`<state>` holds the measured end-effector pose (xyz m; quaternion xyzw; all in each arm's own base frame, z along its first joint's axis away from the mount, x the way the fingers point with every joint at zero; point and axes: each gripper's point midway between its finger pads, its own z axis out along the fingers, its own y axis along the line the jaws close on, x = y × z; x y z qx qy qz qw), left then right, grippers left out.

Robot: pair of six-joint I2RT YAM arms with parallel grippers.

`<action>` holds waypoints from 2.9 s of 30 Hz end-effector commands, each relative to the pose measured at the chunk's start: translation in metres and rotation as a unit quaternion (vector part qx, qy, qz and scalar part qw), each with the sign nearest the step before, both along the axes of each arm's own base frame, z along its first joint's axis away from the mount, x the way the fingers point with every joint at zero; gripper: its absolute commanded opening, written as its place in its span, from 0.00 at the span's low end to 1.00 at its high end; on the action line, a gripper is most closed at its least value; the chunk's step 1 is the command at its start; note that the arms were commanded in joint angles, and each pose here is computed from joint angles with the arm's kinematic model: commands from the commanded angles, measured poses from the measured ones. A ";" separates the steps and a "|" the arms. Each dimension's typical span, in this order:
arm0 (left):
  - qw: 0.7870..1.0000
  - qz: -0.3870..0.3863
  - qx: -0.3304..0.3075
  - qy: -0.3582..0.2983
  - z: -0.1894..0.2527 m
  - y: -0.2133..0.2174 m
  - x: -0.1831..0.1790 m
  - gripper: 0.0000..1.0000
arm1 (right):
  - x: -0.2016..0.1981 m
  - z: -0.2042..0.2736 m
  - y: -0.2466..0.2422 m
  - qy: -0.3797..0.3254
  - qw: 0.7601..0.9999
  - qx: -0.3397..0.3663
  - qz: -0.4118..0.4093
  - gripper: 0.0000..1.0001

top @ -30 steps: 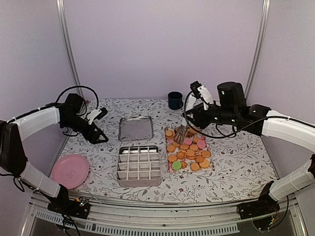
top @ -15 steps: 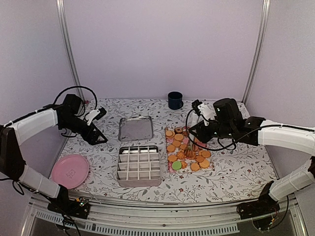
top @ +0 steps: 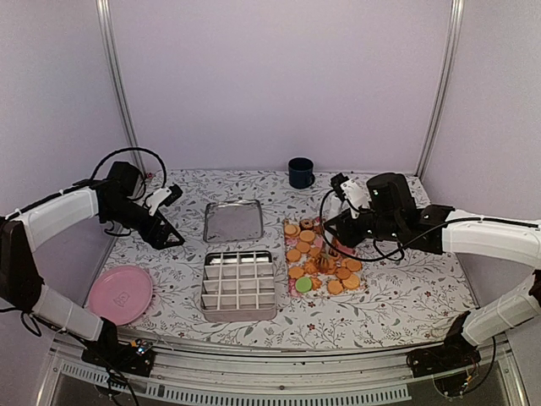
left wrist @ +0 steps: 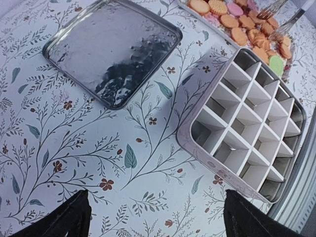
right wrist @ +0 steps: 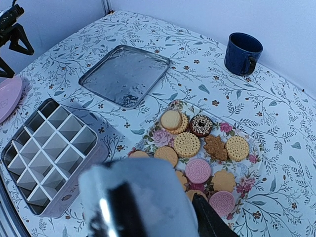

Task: Pack the cookies
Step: Pick up the fake cookies from the plate, then place the fake cookies in the empty pocket of the box.

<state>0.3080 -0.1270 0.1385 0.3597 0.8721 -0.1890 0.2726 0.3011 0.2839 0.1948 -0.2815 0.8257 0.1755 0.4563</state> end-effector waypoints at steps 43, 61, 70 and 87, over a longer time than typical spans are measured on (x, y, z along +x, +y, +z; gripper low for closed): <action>1.000 0.023 -0.001 0.010 -0.015 0.019 -0.001 0.96 | -0.030 0.100 0.219 -0.061 0.967 0.113 0.222 0.09; 1.000 0.021 -0.014 0.017 -0.019 0.019 -0.006 0.95 | -0.018 0.056 0.274 -0.042 0.959 0.113 0.255 0.24; 0.999 0.019 -0.021 0.017 -0.016 0.017 -0.005 0.96 | -0.016 0.052 0.277 -0.043 0.959 0.118 0.253 0.39; 0.999 0.015 -0.029 0.022 -0.017 0.015 -0.009 0.95 | -0.006 0.128 0.241 -0.116 0.959 0.138 0.221 0.35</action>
